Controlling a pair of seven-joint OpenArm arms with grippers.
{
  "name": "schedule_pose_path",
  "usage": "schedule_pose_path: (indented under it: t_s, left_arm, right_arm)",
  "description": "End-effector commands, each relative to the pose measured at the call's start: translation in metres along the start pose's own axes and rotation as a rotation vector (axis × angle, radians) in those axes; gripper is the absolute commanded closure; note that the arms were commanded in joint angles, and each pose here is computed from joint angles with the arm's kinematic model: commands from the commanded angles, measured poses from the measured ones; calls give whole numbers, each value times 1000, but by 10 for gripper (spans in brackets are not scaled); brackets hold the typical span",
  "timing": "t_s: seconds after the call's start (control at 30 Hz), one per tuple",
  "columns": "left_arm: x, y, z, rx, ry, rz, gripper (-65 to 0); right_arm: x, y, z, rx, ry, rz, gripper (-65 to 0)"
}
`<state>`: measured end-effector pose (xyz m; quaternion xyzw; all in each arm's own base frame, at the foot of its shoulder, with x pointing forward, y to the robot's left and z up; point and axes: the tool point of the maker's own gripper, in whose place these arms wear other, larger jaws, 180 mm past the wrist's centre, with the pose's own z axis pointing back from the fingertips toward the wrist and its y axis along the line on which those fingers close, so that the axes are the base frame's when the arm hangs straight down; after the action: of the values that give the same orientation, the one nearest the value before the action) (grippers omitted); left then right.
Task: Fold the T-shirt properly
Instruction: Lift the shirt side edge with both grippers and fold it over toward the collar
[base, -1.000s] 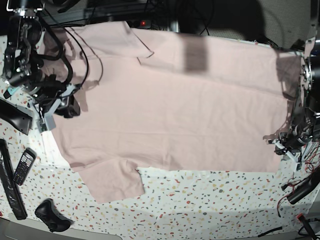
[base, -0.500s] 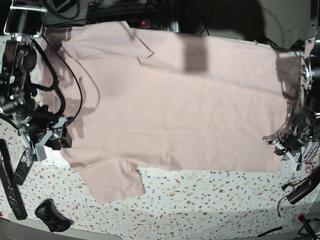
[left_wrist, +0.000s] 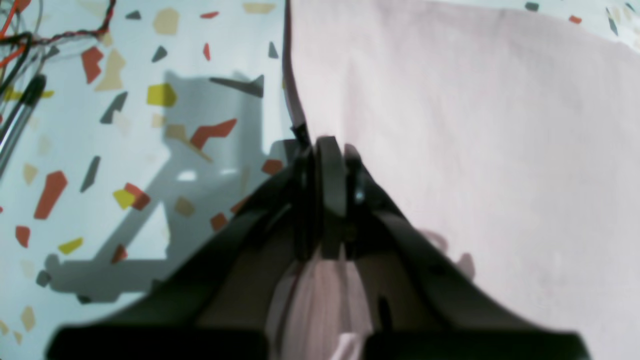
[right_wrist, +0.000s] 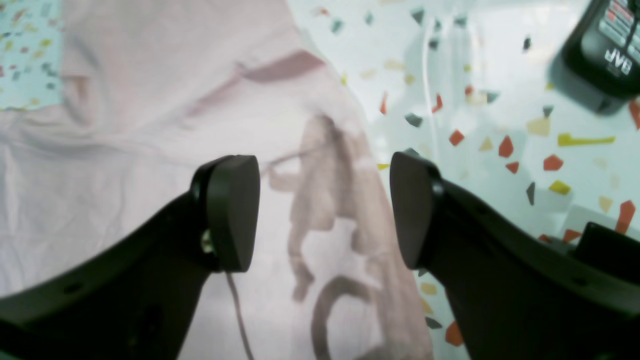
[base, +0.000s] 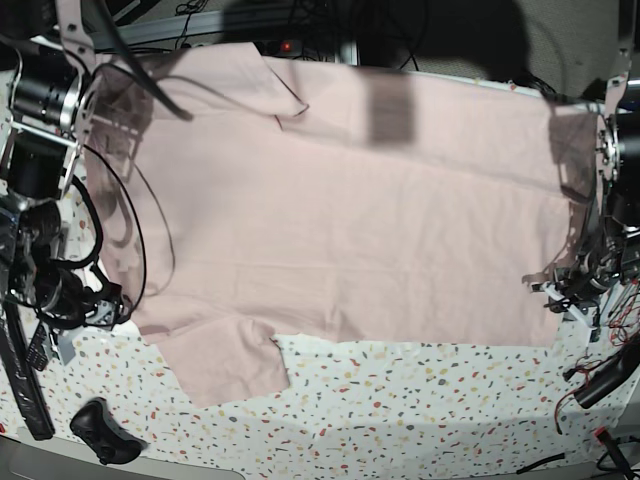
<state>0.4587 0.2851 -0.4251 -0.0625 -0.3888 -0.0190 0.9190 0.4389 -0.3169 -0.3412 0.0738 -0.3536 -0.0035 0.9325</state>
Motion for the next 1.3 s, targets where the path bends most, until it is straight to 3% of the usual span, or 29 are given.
schedule_pose_path:
  t_s: [0.0,0.23,0.47,0.53,0.6,0.7,0.77,0.9,1.07,1.27]
  left_arm:
    - [21,5,4,6,-36,-9,0]
    - [21,5,4,5,-36,-9,0]
    - [22,5,4,6,-44,-9,0]
    - [22,5,4,6,-43,-9,0]
    - [21,5,4,6,-43,-8,0]
    - [22,5,4,1,-61,21,0]
    - [20,4,4,-4,-70,45,0]
    - [21,3,6,-9,-108,46,0]
    - [41,8,19,-9,-189,-6,0]
    - [76,30,48,25,-303,51,0]
  right_arm:
    - [30,-5,8,-2,-70,1,-396]
    - [-3,-22,-17,-35,51,-56,-396]
    - [-42,-18,-30,-76,225,93,-393]
    - [-45,-15,-32,-77,246,127,-346]
    - [-46,-13,-34,-78,254,150,-237]
    - [-40,-13,-35,-77,221,156,-60]
    - [-33,-12,-36,-76,185,164,-1]
    - [-19,-9,-34,-70,136,190,0]
    - [10,9,-25,-35,45,293,0]
    - [18,26,-14,-38,-18,387,0]
